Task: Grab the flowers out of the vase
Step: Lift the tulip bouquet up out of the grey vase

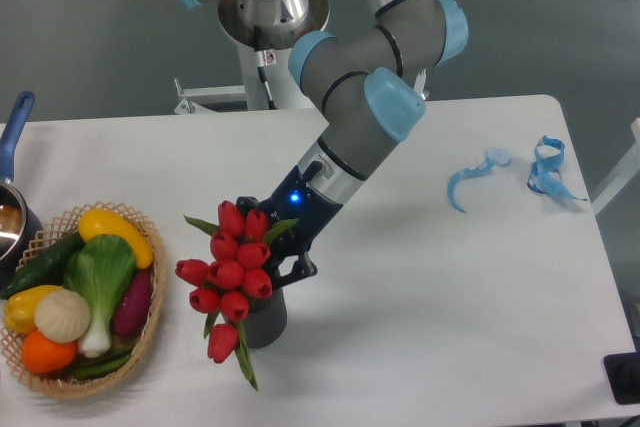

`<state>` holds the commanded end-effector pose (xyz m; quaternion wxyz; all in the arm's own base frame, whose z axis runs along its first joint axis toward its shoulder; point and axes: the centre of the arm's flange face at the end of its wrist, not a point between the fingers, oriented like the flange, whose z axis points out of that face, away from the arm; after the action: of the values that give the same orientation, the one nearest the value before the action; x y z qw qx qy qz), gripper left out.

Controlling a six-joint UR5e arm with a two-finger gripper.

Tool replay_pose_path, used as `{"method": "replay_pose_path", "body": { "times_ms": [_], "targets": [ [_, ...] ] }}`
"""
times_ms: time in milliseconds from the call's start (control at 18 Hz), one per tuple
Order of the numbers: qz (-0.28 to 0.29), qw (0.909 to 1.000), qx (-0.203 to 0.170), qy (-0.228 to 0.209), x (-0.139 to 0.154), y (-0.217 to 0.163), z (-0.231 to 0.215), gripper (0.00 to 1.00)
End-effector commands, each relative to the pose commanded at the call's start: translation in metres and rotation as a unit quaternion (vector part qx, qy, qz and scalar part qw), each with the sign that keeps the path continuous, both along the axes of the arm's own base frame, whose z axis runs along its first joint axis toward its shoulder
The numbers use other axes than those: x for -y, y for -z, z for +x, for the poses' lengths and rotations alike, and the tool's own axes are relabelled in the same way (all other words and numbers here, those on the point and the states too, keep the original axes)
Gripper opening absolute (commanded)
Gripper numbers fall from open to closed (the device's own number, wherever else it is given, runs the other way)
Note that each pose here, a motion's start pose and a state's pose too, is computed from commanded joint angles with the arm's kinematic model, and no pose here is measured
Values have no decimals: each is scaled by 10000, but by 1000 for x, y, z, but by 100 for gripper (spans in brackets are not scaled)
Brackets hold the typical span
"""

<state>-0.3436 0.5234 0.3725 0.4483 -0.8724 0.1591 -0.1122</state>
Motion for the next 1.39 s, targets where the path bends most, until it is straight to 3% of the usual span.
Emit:
{"method": "replay_pose_path", "body": {
  "times_ms": [611,889,1000,1167,1389],
  "targets": [
    [677,9960,279,-512,21,-124,5,36],
    [1023,9901,488,-825,33,-182,-17,36],
    [1113,9883,395,-964,44,-198,-28,36],
    [1213,9828,245,-1368,76,-214,-68,36],
    [1206,9782,-23,-1691,115,-187,-131,36]
  ]
}}
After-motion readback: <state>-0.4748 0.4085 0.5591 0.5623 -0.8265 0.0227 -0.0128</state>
